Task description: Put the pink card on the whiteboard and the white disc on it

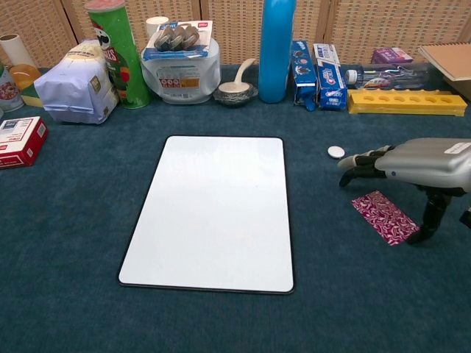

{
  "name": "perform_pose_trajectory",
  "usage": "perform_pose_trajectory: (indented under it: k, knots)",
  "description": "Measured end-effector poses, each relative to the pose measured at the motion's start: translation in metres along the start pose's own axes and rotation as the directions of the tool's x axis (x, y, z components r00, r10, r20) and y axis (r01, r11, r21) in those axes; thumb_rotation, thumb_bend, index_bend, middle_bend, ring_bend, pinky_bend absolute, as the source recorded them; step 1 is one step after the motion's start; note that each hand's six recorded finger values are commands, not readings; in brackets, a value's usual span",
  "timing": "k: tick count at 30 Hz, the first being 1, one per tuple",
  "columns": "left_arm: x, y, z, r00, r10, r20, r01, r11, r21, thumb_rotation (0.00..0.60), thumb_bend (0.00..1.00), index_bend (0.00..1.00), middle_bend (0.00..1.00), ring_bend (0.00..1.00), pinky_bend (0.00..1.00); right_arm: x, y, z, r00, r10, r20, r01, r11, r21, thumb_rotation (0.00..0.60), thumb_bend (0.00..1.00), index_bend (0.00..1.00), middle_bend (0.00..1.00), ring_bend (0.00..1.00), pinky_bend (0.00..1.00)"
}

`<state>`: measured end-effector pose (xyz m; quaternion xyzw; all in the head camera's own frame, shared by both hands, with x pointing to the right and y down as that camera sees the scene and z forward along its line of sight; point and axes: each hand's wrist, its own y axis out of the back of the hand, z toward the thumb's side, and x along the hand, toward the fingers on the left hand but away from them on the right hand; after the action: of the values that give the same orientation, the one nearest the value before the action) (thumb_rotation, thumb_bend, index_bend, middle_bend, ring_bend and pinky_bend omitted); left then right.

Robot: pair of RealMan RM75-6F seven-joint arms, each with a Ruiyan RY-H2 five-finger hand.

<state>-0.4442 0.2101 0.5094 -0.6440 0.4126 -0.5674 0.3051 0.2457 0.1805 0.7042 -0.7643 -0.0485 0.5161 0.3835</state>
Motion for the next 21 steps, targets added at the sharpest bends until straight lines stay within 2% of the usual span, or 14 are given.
perform_pose_trajectory:
  k: [13,21]
  knots:
    - [-0.0006,0.0020,-0.0017,1.000,-0.002,0.001,0.002,1.000,-0.012,0.600,0.05,0.00,0.00,0.00,0.00,0.0007,-0.0033,-0.0060,1.000,0.014,0.015,-0.015,1.000,0.028,0.600,0.14,0.16,0.00,0.00,0.00]
    - [-0.0005,0.0018,-0.0015,1.000,-0.005,0.003,0.005,1.000,-0.013,0.600,0.05,0.00,0.00,0.00,0.00,0.0014,-0.0065,-0.0062,1.000,0.010,0.006,-0.010,1.000,0.017,0.600,0.15,0.25,0.00,0.00,0.00]
